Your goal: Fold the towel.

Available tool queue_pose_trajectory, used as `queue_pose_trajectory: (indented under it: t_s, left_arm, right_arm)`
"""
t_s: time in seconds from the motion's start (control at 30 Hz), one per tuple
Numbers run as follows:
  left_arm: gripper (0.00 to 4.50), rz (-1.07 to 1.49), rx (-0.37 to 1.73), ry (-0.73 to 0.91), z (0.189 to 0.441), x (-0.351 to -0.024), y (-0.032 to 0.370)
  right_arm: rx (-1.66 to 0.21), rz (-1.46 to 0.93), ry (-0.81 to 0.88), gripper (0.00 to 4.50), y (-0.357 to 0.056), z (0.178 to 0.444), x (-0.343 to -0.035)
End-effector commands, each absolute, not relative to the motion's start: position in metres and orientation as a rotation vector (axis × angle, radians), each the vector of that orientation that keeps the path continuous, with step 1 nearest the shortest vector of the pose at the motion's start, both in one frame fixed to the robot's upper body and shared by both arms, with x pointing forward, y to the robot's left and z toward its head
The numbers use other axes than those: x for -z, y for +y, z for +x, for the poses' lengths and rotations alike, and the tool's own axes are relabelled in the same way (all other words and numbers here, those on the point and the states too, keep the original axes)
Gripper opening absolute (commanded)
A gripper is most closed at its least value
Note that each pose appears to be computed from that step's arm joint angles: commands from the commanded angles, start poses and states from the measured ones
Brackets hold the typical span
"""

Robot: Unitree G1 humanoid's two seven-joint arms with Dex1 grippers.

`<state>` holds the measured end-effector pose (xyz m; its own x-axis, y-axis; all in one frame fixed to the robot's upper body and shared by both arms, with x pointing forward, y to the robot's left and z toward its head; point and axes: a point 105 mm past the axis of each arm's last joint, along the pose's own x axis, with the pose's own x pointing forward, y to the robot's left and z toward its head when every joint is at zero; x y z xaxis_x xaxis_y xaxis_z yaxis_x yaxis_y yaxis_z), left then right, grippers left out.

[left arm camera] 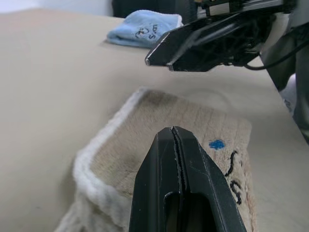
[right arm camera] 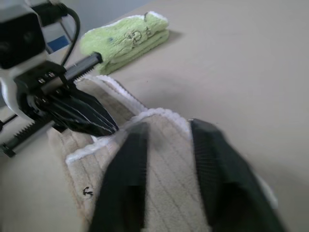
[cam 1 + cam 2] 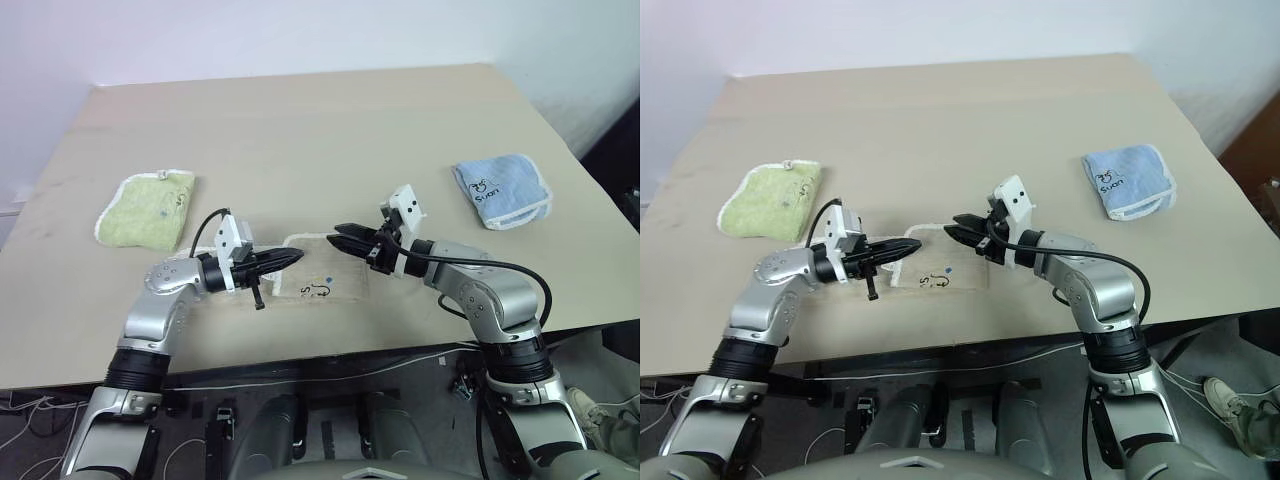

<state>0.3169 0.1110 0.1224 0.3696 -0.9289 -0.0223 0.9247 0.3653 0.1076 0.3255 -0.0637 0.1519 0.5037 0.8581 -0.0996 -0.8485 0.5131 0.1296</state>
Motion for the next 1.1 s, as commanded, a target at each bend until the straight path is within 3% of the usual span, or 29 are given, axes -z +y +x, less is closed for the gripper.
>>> queue_pose_trajectory:
  t_s: [0.03, 0.2, 0.33, 0.53, 0.63, 0.8, 0.83, 0.93, 1.1]
  left_arm:
    - [0.0, 0.142, 1.2, -0.105, 0.32, -0.133, 0.104]
    - [0.0, 0.156, 1.18, -0.085, 0.327, -0.123, 0.094]
    - [0.0, 0.229, 1.23, 0.029, 0.312, -0.093, 0.09]
    - [0.0, 0.257, 1.236, 0.136, 0.295, -0.07, 0.091]
    - [0.0, 0.208, 1.173, 0.087, 0.303, -0.081, 0.093]
    - [0.0, 0.106, 1.126, 0.003, 0.309, -0.117, 0.106]
    - [0.37, 0.102, 1.122, 0.002, 0.307, -0.125, 0.112]
    - [1.18, 0.037, 1.084, 0.034, 0.301, -0.142, 0.134]
    - [2.94, 0.01, 0.99, 0.099, 0.283, -0.159, 0.172]
  right_arm:
    - [-1.064, 0.089, 0.105, 0.03, -0.059, 0.324, -0.16]
    - [-1.033, 0.08, 0.149, 0.03, -0.054, 0.335, -0.137]
    - [-0.955, 0.032, 0.226, 0.03, -0.05, 0.338, -0.092]
    - [-0.969, -0.068, 0.27, 0.03, -0.047, 0.328, -0.061]
    - [-0.994, -0.089, 0.265, 0.03, -0.047, 0.328, -0.062]
    - [-1.064, -0.014, 0.177, 0.03, -0.049, 0.329, -0.103]
    - [-1.084, -0.013, 0.157, 0.0, -0.05, 0.327, -0.112]
    - [-1.152, -0.009, 0.126, 0.59, -0.054, 0.32, -0.135]
    - [-1.246, -0.094, 0.119, 2.29, -0.06, 0.308, -0.151]
